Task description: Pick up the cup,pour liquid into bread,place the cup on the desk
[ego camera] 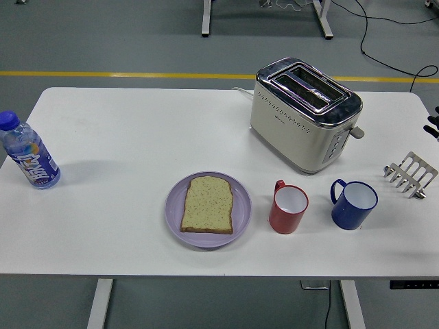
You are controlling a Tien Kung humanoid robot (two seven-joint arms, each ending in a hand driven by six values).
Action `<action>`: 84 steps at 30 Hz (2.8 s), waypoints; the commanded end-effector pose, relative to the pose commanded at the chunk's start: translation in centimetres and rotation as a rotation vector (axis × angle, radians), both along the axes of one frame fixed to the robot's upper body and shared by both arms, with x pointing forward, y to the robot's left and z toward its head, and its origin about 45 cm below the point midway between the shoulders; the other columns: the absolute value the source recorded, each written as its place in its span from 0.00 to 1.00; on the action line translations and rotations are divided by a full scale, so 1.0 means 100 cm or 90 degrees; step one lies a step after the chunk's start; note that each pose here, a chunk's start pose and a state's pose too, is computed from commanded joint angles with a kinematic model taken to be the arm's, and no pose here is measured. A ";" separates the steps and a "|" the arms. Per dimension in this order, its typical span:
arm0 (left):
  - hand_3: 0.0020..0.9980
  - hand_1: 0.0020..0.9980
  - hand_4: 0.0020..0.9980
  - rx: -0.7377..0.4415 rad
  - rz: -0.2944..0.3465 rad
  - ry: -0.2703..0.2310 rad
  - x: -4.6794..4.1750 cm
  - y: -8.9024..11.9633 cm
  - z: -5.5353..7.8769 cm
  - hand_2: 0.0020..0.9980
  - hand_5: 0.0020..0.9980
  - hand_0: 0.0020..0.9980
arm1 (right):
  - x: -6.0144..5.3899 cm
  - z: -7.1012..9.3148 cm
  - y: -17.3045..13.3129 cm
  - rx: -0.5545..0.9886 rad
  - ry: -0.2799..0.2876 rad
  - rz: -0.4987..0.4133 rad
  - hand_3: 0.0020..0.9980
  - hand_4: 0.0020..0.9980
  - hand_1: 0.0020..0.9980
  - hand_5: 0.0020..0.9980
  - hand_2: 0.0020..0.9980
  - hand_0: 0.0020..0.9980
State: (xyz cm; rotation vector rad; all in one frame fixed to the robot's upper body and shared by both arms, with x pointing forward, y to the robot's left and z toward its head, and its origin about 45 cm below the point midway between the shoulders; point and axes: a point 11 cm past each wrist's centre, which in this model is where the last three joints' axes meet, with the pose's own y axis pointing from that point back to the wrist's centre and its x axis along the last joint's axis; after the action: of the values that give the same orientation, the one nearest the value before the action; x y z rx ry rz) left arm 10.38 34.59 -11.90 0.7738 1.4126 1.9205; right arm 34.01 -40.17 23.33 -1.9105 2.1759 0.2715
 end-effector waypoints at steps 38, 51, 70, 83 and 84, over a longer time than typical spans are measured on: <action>0.61 0.76 0.40 -0.002 -0.007 0.009 -0.0010 -0.002 0.000 0.77 1.00 0.69 | -0.005 -0.069 0.003 0.337 0.107 -0.035 0.59 0.68 0.51 0.16 0.59 0.62; 0.61 0.76 0.40 -0.003 -0.006 0.007 -0.0011 -0.002 0.000 0.77 1.00 0.69 | -0.007 -0.074 -0.004 0.347 0.101 -0.063 0.59 0.67 0.51 0.16 0.60 0.61; 0.61 0.76 0.40 -0.005 -0.003 0.004 -0.0003 -0.002 0.000 0.77 1.00 0.69 | -0.007 -0.075 -0.008 0.347 0.102 -0.076 0.59 0.64 0.50 0.11 0.59 0.60; 0.61 0.76 0.40 -0.006 -0.001 0.003 -0.0003 -0.003 0.000 0.77 1.00 0.69 | -0.007 -0.075 -0.008 0.348 0.103 -0.080 0.59 0.63 0.50 0.10 0.59 0.60; 0.61 0.76 0.40 -0.006 -0.002 0.004 -0.0007 -0.003 -0.001 0.77 1.00 0.69 | -0.008 -0.075 -0.009 0.348 0.102 -0.081 0.59 0.63 0.50 0.10 0.59 0.60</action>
State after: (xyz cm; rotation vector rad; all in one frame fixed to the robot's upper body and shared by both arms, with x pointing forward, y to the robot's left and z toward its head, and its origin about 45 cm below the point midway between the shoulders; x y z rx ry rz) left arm 10.31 34.29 -11.96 0.7785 1.4213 1.9094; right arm 33.24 -41.07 15.86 -1.4813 2.0211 0.9148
